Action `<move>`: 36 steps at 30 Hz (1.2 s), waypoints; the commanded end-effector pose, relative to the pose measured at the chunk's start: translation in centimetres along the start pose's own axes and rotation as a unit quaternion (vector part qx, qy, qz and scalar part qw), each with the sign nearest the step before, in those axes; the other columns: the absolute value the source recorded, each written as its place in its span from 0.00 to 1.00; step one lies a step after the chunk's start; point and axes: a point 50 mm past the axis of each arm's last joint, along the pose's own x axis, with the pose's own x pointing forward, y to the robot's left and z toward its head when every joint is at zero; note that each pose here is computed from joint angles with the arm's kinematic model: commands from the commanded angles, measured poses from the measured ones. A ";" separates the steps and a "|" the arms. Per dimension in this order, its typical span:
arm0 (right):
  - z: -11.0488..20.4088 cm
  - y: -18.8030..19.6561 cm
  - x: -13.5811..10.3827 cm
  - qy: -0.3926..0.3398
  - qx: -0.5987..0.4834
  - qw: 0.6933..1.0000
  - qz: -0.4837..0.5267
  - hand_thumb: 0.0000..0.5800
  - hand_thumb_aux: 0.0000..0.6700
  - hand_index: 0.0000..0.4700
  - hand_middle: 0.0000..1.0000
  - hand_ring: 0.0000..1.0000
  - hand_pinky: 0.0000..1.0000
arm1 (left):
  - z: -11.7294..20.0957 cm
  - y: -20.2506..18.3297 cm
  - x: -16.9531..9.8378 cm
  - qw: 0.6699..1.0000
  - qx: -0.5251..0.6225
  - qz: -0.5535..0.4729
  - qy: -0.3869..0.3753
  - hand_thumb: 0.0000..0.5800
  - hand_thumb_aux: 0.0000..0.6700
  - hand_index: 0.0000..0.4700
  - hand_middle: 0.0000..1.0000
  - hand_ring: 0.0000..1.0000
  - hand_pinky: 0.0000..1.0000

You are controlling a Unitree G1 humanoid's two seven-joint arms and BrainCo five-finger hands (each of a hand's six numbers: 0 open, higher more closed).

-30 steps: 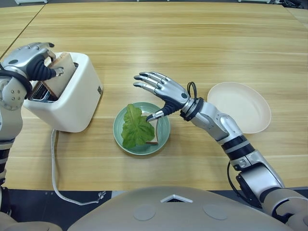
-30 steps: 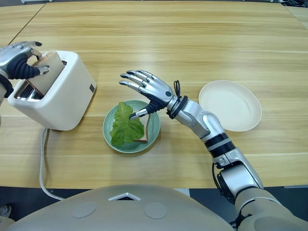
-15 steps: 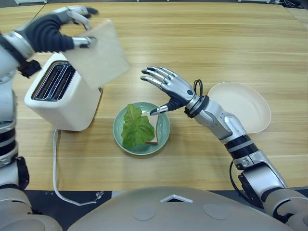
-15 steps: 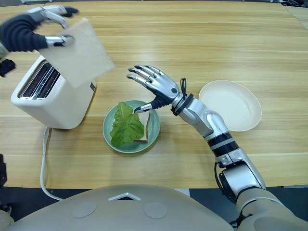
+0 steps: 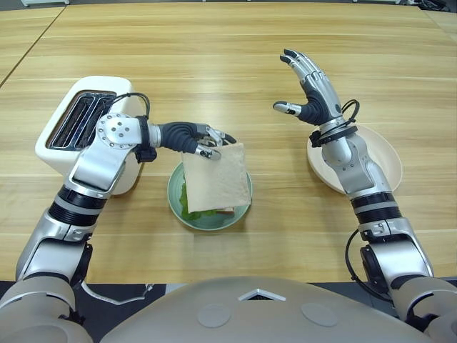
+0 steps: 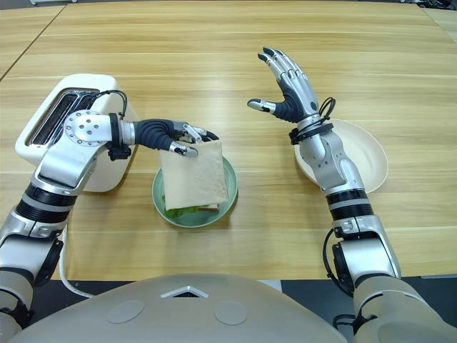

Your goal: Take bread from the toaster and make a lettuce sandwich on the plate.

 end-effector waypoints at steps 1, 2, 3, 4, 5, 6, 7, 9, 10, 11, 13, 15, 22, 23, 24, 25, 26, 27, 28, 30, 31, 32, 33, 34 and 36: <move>1.9 -0.2 -0.8 -0.055 0.038 0.998 0.022 0.00 0.00 0.00 0.00 0.00 0.00 | -0.8 0.6 0.8 0.999 0.027 -0.009 0.030 1.00 1.00 1.00 0.00 0.00 0.00; 2.7 -0.1 -1.2 -0.078 0.054 0.995 0.035 0.00 0.00 0.00 0.00 0.00 0.00 | -1.0 0.7 0.9 0.999 0.032 -0.010 0.033 1.00 1.00 1.00 0.00 0.00 0.00; 3.8 0.1 -1.7 -0.110 0.077 0.989 0.055 0.00 0.00 0.00 0.00 0.00 0.00 | -1.2 0.9 1.1 0.998 0.041 -0.011 0.037 1.00 1.00 1.00 0.00 0.00 0.00; 4.8 0.1 -2.3 -0.139 0.100 0.983 0.073 0.00 0.00 0.00 0.00 0.00 0.00 | -1.3 1.0 1.4 0.998 0.048 -0.012 0.039 1.00 1.00 1.00 0.00 0.00 0.00; 5.5 0.1 -2.7 -0.157 0.116 0.977 0.086 0.00 0.00 0.00 0.00 0.00 0.00 | -1.3 1.1 1.6 0.998 0.052 -0.014 0.040 1.00 1.00 1.00 0.00 0.00 0.00; 6.0 0.1 -3.0 -0.170 0.132 0.971 0.100 0.00 0.00 0.00 0.00 0.00 0.00 | -1.4 1.2 1.8 0.998 0.054 -0.016 0.040 1.00 1.00 1.00 0.00 0.00 0.00; 6.4 0.2 -3.4 -0.180 0.146 0.966 0.117 0.00 0.00 0.00 0.00 0.00 0.00 | -1.5 1.3 2.1 0.998 0.055 -0.016 0.041 1.00 1.00 1.00 0.00 0.00 0.00; 7.2 0.7 -4.2 -0.200 0.165 0.952 0.163 0.00 0.00 0.00 0.00 0.00 0.00 | -1.9 1.5 2.5 0.997 0.060 -0.015 0.046 1.00 1.00 1.00 0.00 0.00 0.00; 7.5 1.0 -4.8 -0.208 0.173 0.944 0.189 0.00 0.00 0.00 0.00 0.00 0.00 | -2.1 1.7 2.7 0.996 0.065 -0.013 0.052 1.00 1.00 1.00 0.00 0.00 0.00; 7.7 1.3 -5.2 -0.211 0.185 0.936 0.213 0.00 0.00 0.00 0.00 0.00 0.00 | -2.4 1.7 2.9 0.996 0.073 -0.012 0.058 1.00 1.00 1.00 0.00 0.00 0.00; 7.9 1.7 -6.3 -0.216 0.214 0.915 0.264 0.00 0.00 0.00 0.00 0.00 0.00 | -3.0 1.9 3.4 0.994 0.084 -0.009 0.072 1.00 1.00 1.00 0.00 0.00 0.00; 8.1 1.9 -7.4 -0.217 0.235 0.896 0.308 0.00 0.00 0.00 0.00 0.00 0.00 | -3.5 1.9 4.0 0.992 0.091 -0.011 0.081 1.00 1.00 1.00 0.00 0.00 0.00; 8.2 6.1 -9.6 -0.184 0.224 0.850 0.440 0.00 0.00 0.00 0.00 0.00 0.00 | -5.3 1.4 5.0 0.989 0.107 -0.014 0.099 1.00 1.00 1.00 0.00 0.00 0.00; 8.0 7.1 -9.9 -0.172 0.219 0.845 0.456 0.00 0.00 0.00 0.00 0.00 0.00 | -5.4 1.4 5.1 0.989 0.108 -0.014 0.099 1.00 1.00 1.00 0.00 0.00 0.00; 7.8 8.1 -10.3 -0.161 0.211 0.840 0.472 0.00 0.00 0.00 0.00 0.00 0.00 | -5.4 1.4 5.2 0.989 0.109 -0.014 0.099 1.00 1.00 1.00 0.00 0.00 0.00; 7.5 9.1 -10.7 -0.149 0.199 0.836 0.489 0.00 0.00 0.00 0.00 0.00 0.00 | -5.5 1.4 5.3 0.989 0.109 -0.014 0.098 1.00 1.00 1.00 0.00 0.00 0.00; 7.2 10.1 -11.2 -0.137 0.188 0.831 0.505 0.00 0.00 0.00 0.00 0.00 0.00 | -5.6 1.3 5.4 0.989 0.110 -0.014 0.098 1.00 1.00 1.00 0.00 0.00 0.00; 7.0 11.0 -11.7 -0.127 0.174 0.825 0.522 0.00 0.00 0.00 0.00 0.00 0.00 | -5.6 1.3 5.5 0.989 0.111 -0.014 0.098 1.00 1.00 1.00 0.00 0.00 0.00; 6.7 11.8 -12.3 -0.118 0.158 0.818 0.540 0.00 0.00 0.00 0.00 0.00 0.00 | -5.6 1.2 5.6 0.989 0.112 -0.013 0.097 1.00 1.00 1.00 0.00 0.00 0.00; 6.1 12.6 -13.5 -0.100 0.130 0.803 0.573 0.00 0.00 0.00 0.00 0.00 0.00 | -5.5 1.3 5.7 0.989 0.115 -0.008 0.094 1.00 1.00 1.00 0.00 0.00 0.00; 5.8 12.8 -14.0 -0.093 0.119 0.798 0.584 0.00 0.00 0.00 0.00 0.00 0.00 | -5.4 1.3 5.7 0.989 0.118 -0.001 0.091 1.00 1.00 1.00 0.00 0.00 0.00; 5.5 12.8 -14.3 -0.084 0.110 0.793 0.593 0.00 0.00 0.00 0.00 0.00 0.00 | -5.2 1.5 5.6 0.989 0.122 0.011 0.088 1.00 1.00 1.00 0.00 0.00 0.00; 5.2 12.8 -14.6 -0.079 0.103 0.790 0.600 0.00 0.00 0.00 0.00 0.00 0.00 | -5.0 1.8 5.5 0.988 0.124 0.025 0.085 1.00 0.97 0.97 0.00 0.00 0.00; 5.0 12.8 -14.7 -0.073 0.097 0.787 0.604 0.00 0.00 0.00 0.00 0.00 0.00 | -4.6 2.4 5.2 0.987 0.128 0.053 0.080 0.77 0.53 0.53 0.00 0.00 0.00; 4.7 12.6 -14.6 -0.067 0.094 0.793 0.598 0.00 0.00 0.00 0.00 0.00 0.00 | -3.3 3.8 4.0 0.983 0.130 0.116 0.058 0.00 0.00 0.00 0.00 0.00 0.00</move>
